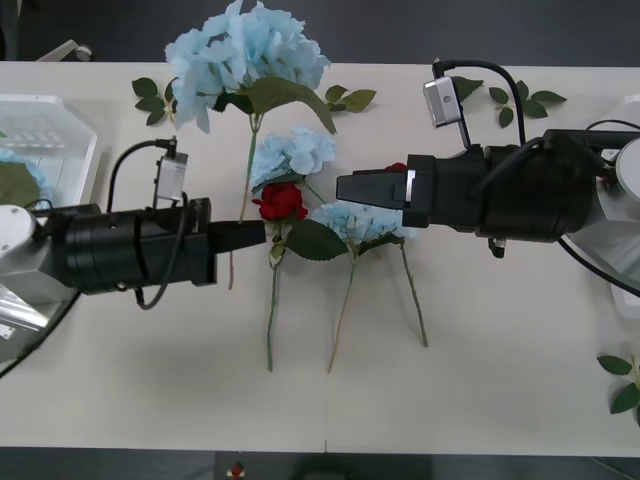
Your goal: Put the red flowers into the right box and the blue flowers into the left box
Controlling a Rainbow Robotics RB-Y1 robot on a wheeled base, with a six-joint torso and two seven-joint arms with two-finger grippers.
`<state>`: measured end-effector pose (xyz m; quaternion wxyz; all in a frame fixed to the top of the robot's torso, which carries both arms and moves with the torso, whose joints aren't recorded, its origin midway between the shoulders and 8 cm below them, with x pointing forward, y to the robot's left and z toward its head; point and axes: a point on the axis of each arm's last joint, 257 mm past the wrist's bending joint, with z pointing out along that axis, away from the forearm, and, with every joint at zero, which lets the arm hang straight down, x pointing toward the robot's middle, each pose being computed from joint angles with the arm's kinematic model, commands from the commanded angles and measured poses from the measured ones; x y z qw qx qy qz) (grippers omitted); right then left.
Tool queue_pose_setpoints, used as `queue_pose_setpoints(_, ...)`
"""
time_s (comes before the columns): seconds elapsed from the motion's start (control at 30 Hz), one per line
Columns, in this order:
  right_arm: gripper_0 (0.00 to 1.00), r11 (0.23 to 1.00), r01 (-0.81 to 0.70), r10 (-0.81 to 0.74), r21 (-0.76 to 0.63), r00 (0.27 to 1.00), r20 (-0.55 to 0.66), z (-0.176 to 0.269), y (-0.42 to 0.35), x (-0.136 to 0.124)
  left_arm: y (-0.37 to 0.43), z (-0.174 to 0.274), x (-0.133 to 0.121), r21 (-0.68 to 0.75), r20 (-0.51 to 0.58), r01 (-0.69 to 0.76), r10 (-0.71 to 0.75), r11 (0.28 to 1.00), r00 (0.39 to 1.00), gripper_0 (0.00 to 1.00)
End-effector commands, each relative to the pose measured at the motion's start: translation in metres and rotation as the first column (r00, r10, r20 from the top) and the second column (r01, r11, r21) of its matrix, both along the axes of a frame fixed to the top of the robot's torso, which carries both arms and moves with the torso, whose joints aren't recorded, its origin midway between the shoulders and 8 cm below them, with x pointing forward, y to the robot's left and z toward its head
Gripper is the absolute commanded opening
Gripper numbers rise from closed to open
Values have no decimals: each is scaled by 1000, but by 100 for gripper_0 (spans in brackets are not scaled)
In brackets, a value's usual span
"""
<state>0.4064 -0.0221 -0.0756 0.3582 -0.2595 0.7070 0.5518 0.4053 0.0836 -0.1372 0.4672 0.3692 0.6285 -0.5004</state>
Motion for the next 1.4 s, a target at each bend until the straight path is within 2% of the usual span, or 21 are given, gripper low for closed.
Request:
queue_pose_setpoints(0.03, 100, 989, 56, -62, -140, 997, -46, -7, -26, 15, 60, 25, 21, 141, -46, -57, 64, 988, 997, 0)
queue_pose_setpoints(0.13, 100, 955, 88, -124, -284, 986, -110, -32, -45, 23, 129, 26, 41, 252, -138, -171, 210, 953, 968, 0)
queue_pose_setpoints(0.3, 100, 877, 139, -263, -460, 940, -217, -65, -72, 30, 216, 39, 67, 376, -142, -328, 403, 867, 904, 0)
queue_pose_setpoints(0.47, 100, 771, 223, -457, -596, 847, -274, -90, -98, 43, 307, 51, 86, 486, -90, -505, 616, 713, 783, 0)
queue_pose_setpoints(0.6, 100, 667, 291, -580, -686, 781, -232, -109, -115, 56, 360, 53, 90, 534, -7, -597, 709, 599, 705, 0)
queue_pose_setpoints(0.8, 100, 539, 380, -717, -751, 676, -172, -131, -131, 85, 406, 46, 85, 551, 123, -698, 783, 458, 610, 0)
queue_pose_setpoints(0.93, 100, 479, 411, -758, -776, 640, -128, -142, -140, 107, 421, 34, 79, 549, 181, -736, 804, 396, 567, 0)
queue_pose_setpoints(1.2, 100, 414, 438, -815, -798, 569, -111, -163, -150, 140, 458, 9, 74, 540, 284, -800, 838, 261, 465, 0)
queue_pose_setpoints(1.4, 100, 392, 441, -819, -807, 568, -88, -180, -141, 155, 468, -15, 73, 520, 316, -830, 857, 204, 408, 0)
